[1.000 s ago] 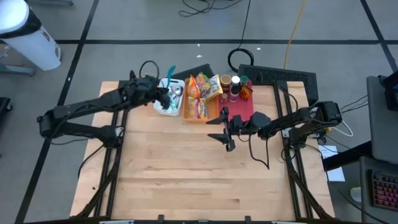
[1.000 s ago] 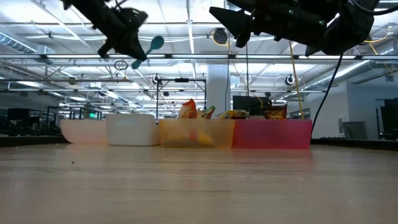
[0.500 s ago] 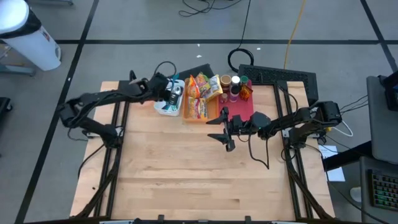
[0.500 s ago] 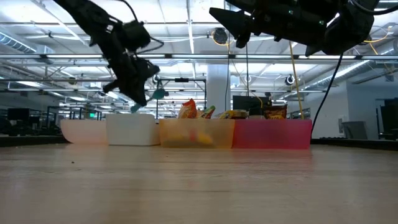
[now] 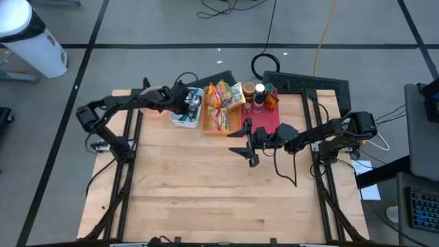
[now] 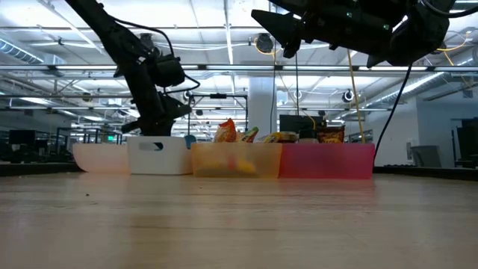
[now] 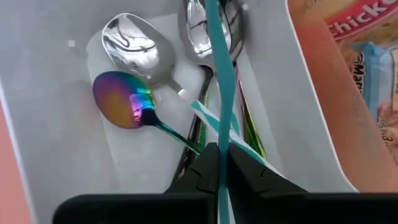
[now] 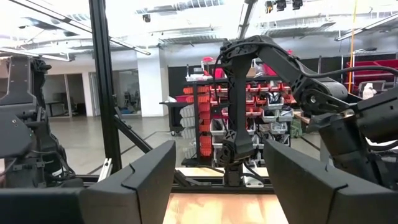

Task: Pick & Place Food Item
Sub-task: Put the blue baby spoon into the white bin

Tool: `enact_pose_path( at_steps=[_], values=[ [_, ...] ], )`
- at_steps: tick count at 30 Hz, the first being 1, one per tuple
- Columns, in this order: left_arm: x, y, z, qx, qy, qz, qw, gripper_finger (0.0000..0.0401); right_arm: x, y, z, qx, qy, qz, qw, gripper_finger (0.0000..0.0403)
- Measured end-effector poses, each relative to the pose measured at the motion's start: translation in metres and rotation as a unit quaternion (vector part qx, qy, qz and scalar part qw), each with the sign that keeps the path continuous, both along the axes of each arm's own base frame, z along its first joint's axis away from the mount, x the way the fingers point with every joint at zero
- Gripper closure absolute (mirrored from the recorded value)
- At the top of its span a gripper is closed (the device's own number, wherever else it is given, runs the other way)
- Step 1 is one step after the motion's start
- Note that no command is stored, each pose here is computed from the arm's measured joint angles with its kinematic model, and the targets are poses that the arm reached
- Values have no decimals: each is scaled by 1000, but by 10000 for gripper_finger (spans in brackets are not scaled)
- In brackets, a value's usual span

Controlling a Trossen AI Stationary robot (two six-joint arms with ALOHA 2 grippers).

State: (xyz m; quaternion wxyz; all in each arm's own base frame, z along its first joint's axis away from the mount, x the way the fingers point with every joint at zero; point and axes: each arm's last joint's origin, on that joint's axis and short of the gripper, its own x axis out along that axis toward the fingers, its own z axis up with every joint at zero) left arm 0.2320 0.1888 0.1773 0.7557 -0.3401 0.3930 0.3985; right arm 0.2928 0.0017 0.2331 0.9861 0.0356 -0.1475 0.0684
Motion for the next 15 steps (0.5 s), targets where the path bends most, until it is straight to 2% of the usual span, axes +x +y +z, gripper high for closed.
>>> enact_pose_path(
  at_steps=[15],
  values=[
    [-6, -1, -1, -29, 29, -18, 999, 389, 0, -8, 0, 12, 2, -9, 1000, 165]
  ],
)
